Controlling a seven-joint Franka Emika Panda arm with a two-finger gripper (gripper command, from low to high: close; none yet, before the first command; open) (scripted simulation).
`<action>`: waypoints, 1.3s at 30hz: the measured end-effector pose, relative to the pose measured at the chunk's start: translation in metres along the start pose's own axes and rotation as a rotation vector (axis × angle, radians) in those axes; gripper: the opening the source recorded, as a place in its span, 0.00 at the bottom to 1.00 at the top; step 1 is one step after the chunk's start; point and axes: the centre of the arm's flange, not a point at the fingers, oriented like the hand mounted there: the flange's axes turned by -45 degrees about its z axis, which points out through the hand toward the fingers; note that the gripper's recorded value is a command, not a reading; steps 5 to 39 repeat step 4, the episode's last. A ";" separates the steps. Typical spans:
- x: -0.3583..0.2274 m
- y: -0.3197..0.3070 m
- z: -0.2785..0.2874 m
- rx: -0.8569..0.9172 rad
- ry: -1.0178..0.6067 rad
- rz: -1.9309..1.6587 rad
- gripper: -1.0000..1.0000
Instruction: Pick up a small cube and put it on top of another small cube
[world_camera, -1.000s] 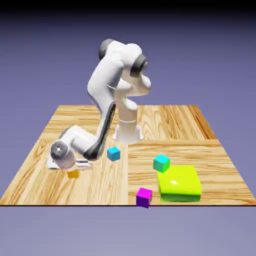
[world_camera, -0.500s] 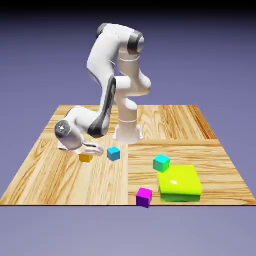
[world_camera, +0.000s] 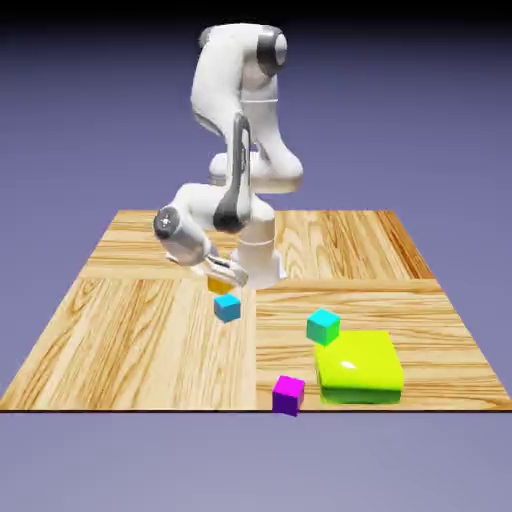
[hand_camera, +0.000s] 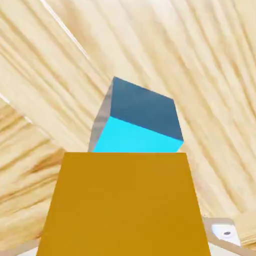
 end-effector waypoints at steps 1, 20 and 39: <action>0.001 0.000 0.013 -0.003 0.000 0.000 0.00; 0.001 0.001 0.014 -0.006 0.001 0.001 1.00; 0.001 0.001 0.014 -0.006 0.001 0.001 1.00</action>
